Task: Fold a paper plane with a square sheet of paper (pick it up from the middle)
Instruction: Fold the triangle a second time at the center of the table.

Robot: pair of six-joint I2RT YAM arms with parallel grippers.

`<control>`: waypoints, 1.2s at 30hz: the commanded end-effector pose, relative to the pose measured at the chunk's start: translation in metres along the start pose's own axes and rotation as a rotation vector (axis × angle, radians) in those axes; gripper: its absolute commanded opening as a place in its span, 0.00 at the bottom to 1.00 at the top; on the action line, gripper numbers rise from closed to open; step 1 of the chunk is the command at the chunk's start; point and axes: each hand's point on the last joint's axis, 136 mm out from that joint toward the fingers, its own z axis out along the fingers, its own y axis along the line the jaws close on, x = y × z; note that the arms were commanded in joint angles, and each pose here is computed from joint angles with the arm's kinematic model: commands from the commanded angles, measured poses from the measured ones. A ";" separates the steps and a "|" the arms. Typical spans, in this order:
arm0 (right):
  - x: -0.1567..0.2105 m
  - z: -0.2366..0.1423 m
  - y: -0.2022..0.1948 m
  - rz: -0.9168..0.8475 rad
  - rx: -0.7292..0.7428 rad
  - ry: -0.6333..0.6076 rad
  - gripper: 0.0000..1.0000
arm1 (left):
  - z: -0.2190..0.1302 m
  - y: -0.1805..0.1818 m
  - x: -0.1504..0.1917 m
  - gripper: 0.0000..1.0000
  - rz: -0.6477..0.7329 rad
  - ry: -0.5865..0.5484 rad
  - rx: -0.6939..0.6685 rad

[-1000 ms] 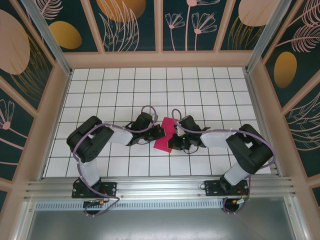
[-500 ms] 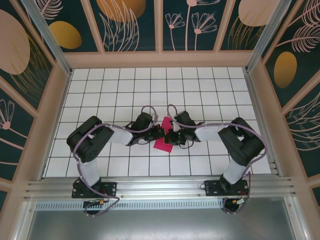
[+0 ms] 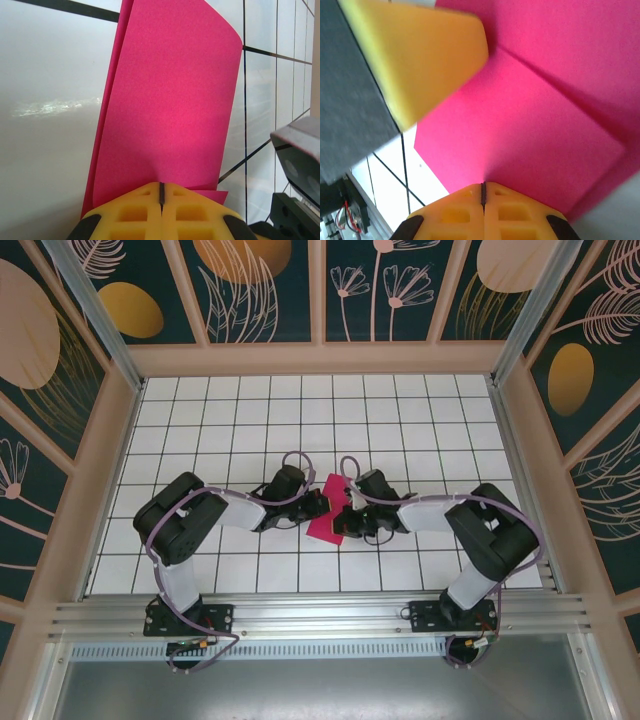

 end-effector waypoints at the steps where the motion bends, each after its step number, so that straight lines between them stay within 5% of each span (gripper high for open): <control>1: 0.036 -0.002 -0.008 0.025 -0.018 0.098 0.06 | 0.006 0.048 0.017 0.01 -0.048 0.038 -0.161; 25: 0.082 -0.015 -0.043 0.059 0.050 0.149 0.06 | 0.005 0.040 0.014 0.00 -0.044 0.037 -0.150; 30: 0.071 -0.023 -0.032 0.041 0.053 0.120 0.06 | 0.004 0.035 0.014 0.01 -0.039 0.042 -0.128; 36: 0.028 -0.041 -0.017 0.011 0.082 -0.058 0.09 | 0.000 0.007 0.005 0.04 -0.023 0.031 -0.044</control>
